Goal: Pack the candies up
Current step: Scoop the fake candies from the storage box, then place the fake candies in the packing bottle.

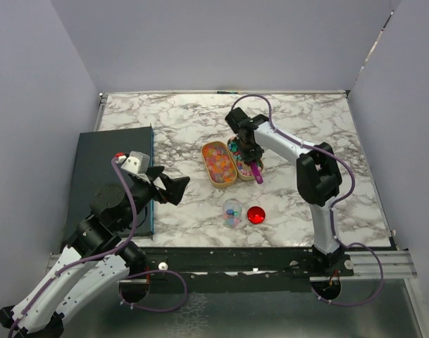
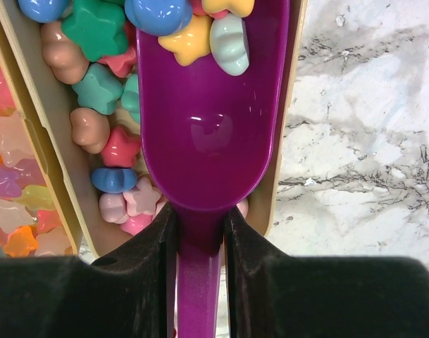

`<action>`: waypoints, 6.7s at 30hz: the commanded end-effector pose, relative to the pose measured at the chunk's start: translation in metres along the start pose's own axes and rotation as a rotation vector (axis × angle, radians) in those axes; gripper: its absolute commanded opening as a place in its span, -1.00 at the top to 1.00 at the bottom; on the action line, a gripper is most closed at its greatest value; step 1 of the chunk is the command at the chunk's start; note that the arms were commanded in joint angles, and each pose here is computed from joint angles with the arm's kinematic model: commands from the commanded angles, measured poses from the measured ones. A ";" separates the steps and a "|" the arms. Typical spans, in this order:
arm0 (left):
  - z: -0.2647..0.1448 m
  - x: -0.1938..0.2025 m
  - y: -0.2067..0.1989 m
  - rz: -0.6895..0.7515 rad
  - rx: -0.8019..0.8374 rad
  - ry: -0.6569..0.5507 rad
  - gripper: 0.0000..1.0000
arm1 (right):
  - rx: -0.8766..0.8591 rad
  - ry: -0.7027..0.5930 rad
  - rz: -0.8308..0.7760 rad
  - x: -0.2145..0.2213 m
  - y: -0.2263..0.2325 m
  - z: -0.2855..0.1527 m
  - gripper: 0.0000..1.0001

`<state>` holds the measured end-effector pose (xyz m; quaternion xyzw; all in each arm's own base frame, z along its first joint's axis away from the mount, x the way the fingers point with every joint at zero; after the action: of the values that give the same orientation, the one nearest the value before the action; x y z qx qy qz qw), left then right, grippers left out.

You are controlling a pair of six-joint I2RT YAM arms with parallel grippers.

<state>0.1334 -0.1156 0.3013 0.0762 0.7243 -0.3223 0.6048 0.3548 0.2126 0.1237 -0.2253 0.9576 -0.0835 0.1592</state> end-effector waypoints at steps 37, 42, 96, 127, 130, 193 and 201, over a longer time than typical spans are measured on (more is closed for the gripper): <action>0.011 0.008 -0.001 0.020 -0.001 0.068 -0.98 | -0.146 -0.299 -0.043 0.041 -0.006 -0.032 0.99; 0.015 0.012 -0.001 0.021 0.005 0.089 -0.98 | -0.156 -0.365 -0.086 0.046 -0.010 -0.044 0.99; 0.056 0.041 -0.024 -0.036 0.150 0.363 -0.98 | -0.515 -0.906 -0.846 0.153 0.019 -0.231 0.99; 0.040 0.024 -0.020 -0.006 0.115 0.253 -0.98 | -0.491 -0.747 -0.920 0.178 0.004 -0.227 0.99; 0.035 0.021 -0.018 0.004 0.105 0.228 -0.98 | -0.479 -0.703 -0.934 0.181 0.001 -0.225 0.99; 0.018 0.028 -0.006 0.018 0.060 0.198 -0.98 | -0.201 -0.397 -0.905 0.147 0.012 -0.249 0.99; 0.021 0.028 -0.002 0.019 0.019 0.200 -0.98 | -0.140 -0.429 -0.701 0.111 0.020 -0.259 0.99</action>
<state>0.1410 -0.1399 0.2790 0.1322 0.7695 -0.3289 0.5312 0.1469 0.1867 0.3249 -0.6148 0.7391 -0.0064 0.2752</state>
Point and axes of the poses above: each gripper's point midway between its finger pads, its own z axis out along the fingers, its own y axis along the line the jaws close on, x = y × z, the point moved 7 cm from there along -z, back along the fingers, and after that the axes turned 5 degrees about -z, right-handed, at the moved point
